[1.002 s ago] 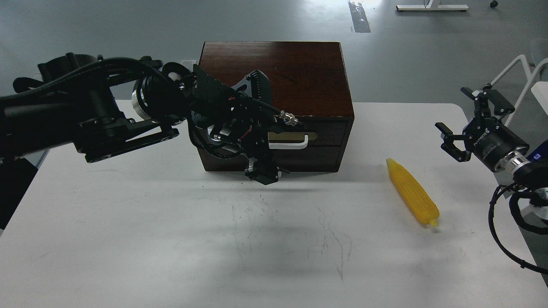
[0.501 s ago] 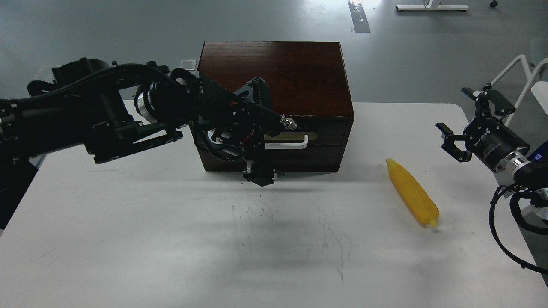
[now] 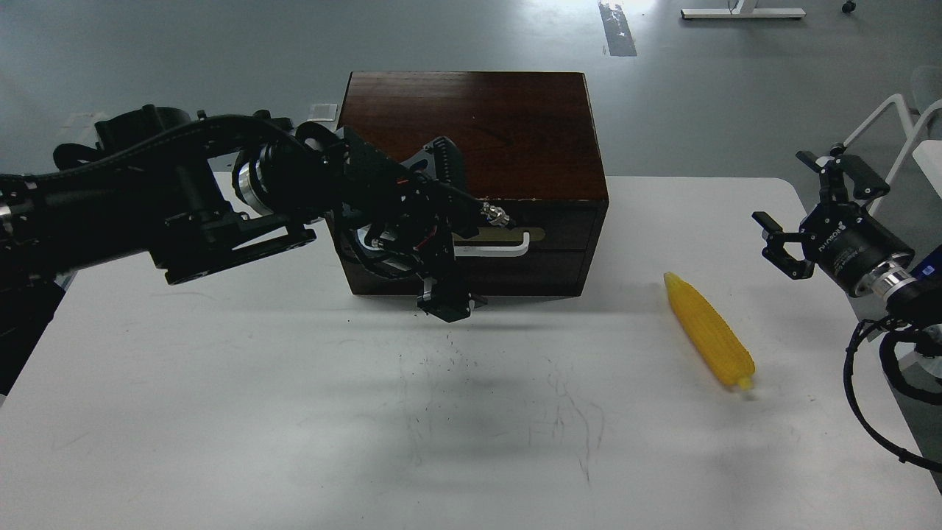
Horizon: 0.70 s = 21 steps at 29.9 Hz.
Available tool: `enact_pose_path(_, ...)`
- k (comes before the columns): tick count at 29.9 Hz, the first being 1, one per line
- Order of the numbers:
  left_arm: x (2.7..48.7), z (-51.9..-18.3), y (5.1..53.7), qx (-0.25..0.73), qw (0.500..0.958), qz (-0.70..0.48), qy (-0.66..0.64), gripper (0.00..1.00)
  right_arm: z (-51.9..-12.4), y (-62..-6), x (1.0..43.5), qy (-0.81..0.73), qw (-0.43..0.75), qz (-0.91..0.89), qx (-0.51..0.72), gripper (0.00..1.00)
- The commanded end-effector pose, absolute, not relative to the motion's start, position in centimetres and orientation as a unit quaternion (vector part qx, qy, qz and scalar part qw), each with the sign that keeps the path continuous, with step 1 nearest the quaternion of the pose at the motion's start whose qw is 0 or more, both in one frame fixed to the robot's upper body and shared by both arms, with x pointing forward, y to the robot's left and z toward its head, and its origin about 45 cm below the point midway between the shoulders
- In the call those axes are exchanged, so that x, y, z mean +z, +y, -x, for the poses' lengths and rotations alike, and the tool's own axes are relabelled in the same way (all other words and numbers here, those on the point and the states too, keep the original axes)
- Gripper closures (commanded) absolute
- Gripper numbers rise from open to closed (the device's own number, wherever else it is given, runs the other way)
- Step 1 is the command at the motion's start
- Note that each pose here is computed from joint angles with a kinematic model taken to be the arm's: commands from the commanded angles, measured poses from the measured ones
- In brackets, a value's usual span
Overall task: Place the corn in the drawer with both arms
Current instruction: 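Pull the drawer handle toward the robot with the left gripper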
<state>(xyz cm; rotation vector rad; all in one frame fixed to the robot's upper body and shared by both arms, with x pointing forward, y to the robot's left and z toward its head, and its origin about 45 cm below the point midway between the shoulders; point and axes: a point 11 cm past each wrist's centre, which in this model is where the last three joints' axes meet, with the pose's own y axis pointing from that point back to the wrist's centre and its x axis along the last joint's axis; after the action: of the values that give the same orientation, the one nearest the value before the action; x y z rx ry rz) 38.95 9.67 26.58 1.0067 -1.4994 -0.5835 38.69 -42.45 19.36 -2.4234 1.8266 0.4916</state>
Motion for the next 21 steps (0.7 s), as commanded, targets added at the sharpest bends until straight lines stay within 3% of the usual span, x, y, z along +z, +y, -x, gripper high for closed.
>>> enact_pose_path(1, 26.3, -38.9, 9.7, -0.250, 0.585, -0.431, -0.640, 0.01, -38.7, -42.5, 19.4, 0.594, 0.033, 0.788, 0.160, 0.00)
enact_pose_path(21, 25.0, -38.0, 10.0, -0.274, 0.582, -0.432, -0.632, 0.01, -38.7, -42.6, 19.4, 0.595, 0.033, 0.787, 0.159, 0.00)
